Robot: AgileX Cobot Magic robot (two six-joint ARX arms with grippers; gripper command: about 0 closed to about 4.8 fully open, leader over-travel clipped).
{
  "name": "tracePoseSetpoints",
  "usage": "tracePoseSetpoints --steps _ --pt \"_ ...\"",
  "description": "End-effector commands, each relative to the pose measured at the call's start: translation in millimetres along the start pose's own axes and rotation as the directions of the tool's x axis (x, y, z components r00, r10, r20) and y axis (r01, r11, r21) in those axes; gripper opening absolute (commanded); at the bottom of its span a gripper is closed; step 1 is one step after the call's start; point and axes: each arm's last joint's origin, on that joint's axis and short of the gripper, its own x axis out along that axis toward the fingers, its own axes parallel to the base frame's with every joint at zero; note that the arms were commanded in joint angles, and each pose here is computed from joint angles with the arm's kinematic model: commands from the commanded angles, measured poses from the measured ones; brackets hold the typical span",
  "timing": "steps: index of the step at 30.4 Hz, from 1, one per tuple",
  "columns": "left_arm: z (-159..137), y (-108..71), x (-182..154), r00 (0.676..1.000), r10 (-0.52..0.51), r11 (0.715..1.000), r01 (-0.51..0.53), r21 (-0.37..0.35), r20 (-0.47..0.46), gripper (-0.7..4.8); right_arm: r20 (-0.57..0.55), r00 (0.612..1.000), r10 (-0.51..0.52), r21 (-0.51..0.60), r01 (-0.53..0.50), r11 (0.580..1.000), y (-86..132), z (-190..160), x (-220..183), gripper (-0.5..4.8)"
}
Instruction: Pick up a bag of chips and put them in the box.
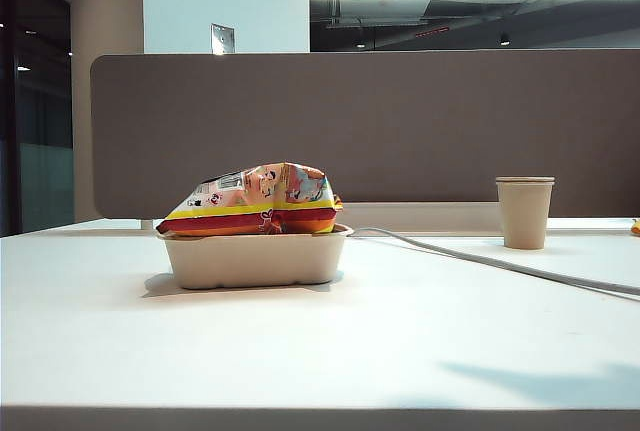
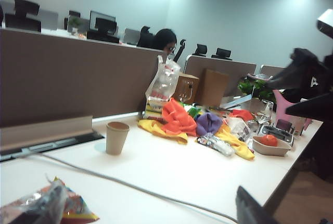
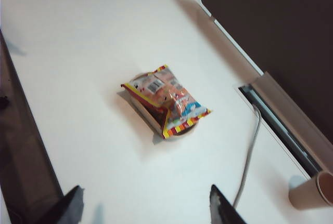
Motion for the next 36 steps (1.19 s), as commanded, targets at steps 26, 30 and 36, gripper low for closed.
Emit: tracePoseSetpoints --steps 26,30,36 --pt "-19.7 10.7 4.2 0.996 0.019 1.0 -0.021 -0.021 -0.085 3.9 0.067 0.991 0.112 0.084 -0.117 0.99 48.2 -90.5 66.0 2.79" --pt "-19.8 10.7 4.2 0.996 0.018 1.0 -0.018 -0.006 -0.086 3.71 0.093 0.985 0.148 0.081 -0.155 0.985 54.9 -97.3 77.8 2.62" --pt "-21.8 11.8 4.6 0.995 0.02 1.0 -0.021 -0.005 -0.093 3.71 0.075 0.98 0.186 0.075 -0.192 0.979 64.1 -110.0 94.1 2.59"
